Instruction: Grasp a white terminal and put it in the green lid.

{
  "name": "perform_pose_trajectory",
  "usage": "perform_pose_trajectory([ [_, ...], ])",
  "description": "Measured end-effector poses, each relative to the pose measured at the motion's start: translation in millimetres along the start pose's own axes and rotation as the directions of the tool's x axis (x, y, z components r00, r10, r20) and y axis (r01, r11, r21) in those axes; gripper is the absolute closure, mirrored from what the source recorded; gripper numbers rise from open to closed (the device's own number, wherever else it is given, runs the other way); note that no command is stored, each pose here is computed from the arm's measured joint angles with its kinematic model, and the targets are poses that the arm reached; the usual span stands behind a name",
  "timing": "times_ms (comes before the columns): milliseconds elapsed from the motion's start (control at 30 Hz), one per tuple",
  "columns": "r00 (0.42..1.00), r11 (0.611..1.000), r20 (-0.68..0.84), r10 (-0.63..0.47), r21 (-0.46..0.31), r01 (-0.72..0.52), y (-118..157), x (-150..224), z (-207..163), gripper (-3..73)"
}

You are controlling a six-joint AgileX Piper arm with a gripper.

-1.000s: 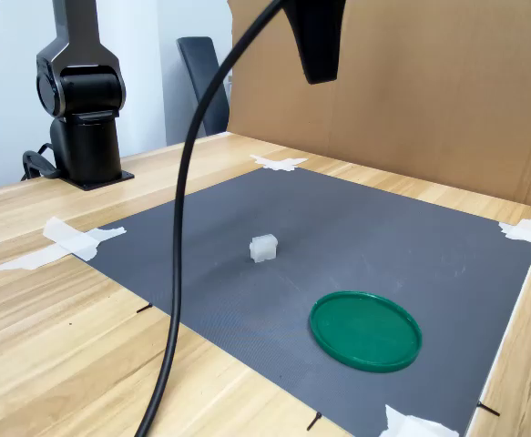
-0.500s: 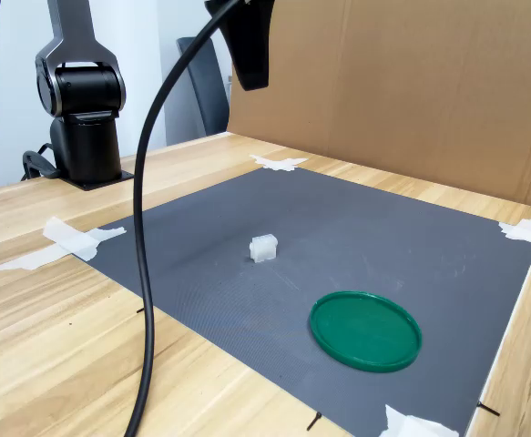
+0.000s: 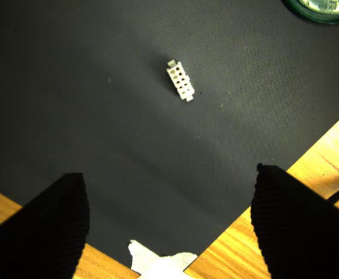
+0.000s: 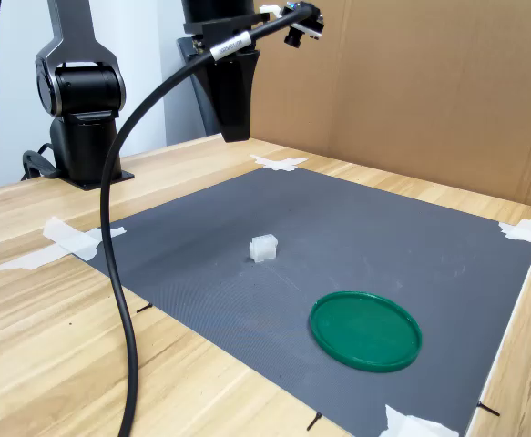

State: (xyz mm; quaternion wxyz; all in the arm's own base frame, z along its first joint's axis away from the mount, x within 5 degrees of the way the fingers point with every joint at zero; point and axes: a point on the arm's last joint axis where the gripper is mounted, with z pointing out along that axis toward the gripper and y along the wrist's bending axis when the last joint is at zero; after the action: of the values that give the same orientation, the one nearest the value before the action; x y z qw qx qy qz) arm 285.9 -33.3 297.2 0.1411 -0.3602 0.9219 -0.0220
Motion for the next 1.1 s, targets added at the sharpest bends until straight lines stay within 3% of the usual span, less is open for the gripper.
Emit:
perform_pose_trajectory([
  [133,0.998,0.999,-0.037,0.05,-0.003,-0.05,-12.7,-4.7,30.3,0.4],
  [367,0.995,0.999,-0.096,-0.042,-0.006,0.042,6.7,-33.0,55.4,0.4],
  [533,0.996,0.999,-0.081,-0.035,0.034,0.038,4.4,-34.5,58.2,0.6],
  [867,0.989,0.999,-0.139,-0.049,-0.012,0.048,8.8,-23.7,107.5,0.6],
  [1100,0.976,0.989,-0.16,-0.146,-0.022,0.145,6.1,-22.9,118.8,0.6],
])
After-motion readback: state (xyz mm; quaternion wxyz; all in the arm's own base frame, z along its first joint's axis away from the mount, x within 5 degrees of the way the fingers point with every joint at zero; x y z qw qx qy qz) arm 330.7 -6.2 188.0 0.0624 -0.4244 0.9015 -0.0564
